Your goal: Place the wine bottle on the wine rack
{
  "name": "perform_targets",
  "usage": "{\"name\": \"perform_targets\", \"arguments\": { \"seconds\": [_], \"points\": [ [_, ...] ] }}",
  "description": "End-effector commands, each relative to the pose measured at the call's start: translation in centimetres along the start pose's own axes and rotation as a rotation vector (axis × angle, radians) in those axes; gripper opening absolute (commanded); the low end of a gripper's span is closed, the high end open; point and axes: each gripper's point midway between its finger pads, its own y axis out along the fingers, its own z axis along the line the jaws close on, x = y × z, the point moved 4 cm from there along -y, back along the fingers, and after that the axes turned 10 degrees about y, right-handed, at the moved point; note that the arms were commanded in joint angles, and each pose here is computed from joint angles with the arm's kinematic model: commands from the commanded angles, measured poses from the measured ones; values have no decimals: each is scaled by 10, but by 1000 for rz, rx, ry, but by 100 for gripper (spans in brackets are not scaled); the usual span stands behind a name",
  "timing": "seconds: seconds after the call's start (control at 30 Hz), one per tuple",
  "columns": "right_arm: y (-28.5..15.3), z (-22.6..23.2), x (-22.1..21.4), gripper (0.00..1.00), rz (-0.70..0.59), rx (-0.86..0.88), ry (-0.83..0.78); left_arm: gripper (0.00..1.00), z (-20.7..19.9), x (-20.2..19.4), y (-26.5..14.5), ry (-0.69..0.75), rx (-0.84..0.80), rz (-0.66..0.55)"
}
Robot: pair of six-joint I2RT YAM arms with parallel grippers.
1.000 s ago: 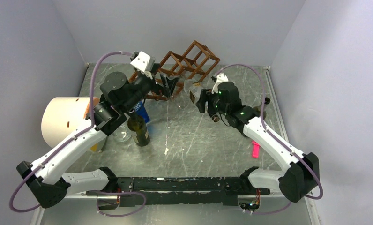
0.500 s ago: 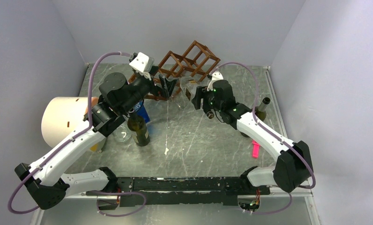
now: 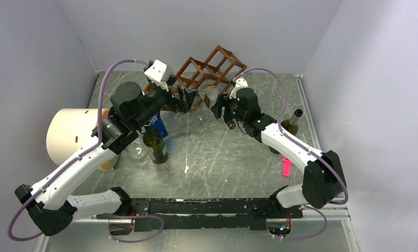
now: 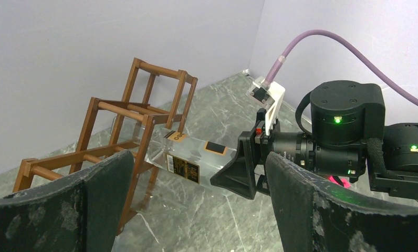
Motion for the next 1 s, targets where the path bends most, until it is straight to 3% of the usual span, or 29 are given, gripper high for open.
{"name": "perform_targets", "arguments": {
  "seconds": [0.0, 0.97],
  "points": [
    [0, 41, 64, 0, -256, 194, 30, 100, 8, 15, -8, 0, 36, -20],
    [70, 38, 68, 0, -258, 447, 51, 99, 5, 27, -16, -19, 12, -9]
  ]
}}
